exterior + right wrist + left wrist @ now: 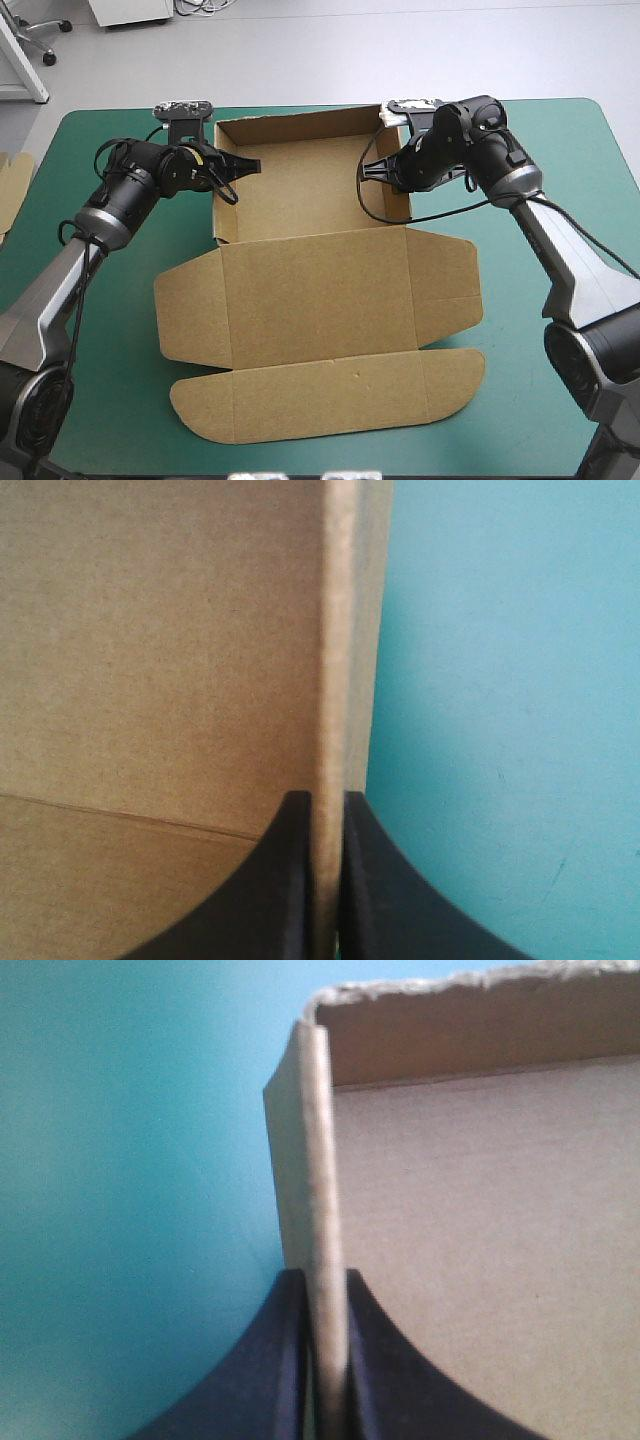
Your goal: Fold the box
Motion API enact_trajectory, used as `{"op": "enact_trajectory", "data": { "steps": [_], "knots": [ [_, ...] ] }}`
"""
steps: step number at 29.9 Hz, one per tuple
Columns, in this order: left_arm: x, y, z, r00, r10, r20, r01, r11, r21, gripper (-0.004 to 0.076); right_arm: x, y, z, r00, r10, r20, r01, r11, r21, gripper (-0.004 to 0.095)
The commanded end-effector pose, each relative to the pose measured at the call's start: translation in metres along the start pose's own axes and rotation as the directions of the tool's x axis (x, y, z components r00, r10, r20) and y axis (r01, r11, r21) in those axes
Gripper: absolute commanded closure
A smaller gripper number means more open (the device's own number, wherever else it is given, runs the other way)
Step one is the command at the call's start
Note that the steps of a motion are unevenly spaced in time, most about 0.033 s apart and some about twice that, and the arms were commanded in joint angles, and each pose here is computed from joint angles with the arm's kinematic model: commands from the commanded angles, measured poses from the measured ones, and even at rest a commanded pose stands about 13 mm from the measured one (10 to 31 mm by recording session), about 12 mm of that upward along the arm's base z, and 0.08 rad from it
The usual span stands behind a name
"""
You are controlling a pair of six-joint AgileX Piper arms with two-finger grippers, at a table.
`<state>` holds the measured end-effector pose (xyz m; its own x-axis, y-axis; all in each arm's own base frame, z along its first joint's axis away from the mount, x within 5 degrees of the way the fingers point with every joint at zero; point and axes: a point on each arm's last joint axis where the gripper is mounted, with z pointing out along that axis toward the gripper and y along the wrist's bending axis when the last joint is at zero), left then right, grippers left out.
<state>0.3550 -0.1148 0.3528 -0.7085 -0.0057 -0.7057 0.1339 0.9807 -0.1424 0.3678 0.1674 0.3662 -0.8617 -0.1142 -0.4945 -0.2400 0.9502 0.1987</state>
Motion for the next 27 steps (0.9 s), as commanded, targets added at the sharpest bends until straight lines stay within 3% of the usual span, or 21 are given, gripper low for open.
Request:
{"op": "enact_trajectory", "data": {
  "steps": [1, 9, 20, 27],
  "knots": [
    [-0.012, -0.007, -0.020, 0.997, -0.031, 0.074, 0.027, 0.998, 0.054, 0.0738, -0.008, 0.009, -0.031, 0.992, 0.011, 0.129, 0.000, 0.996, -0.084, 0.0938],
    [-0.012, 0.004, -0.021, 0.995, 0.072, 0.066, -0.067, 0.995, -0.078, 0.0738, -0.008, 0.007, -0.031, 0.992, 0.009, 0.129, -0.002, 0.998, -0.057, 0.0938],
    [-0.024, 0.002, -0.034, 0.992, 0.076, 0.103, -0.068, 0.994, -0.080, 0.0738, 0.002, -0.003, -0.021, 1.000, 0.003, -0.009, -0.002, 0.999, 0.049, 0.0938],
    [-0.007, 0.008, -0.017, 0.989, 0.101, -0.105, -0.114, 0.985, -0.128, 0.0738, 0.003, -0.003, -0.021, 1.000, 0.014, -0.014, -0.014, 0.998, 0.055, 0.0938]
  ]
}}
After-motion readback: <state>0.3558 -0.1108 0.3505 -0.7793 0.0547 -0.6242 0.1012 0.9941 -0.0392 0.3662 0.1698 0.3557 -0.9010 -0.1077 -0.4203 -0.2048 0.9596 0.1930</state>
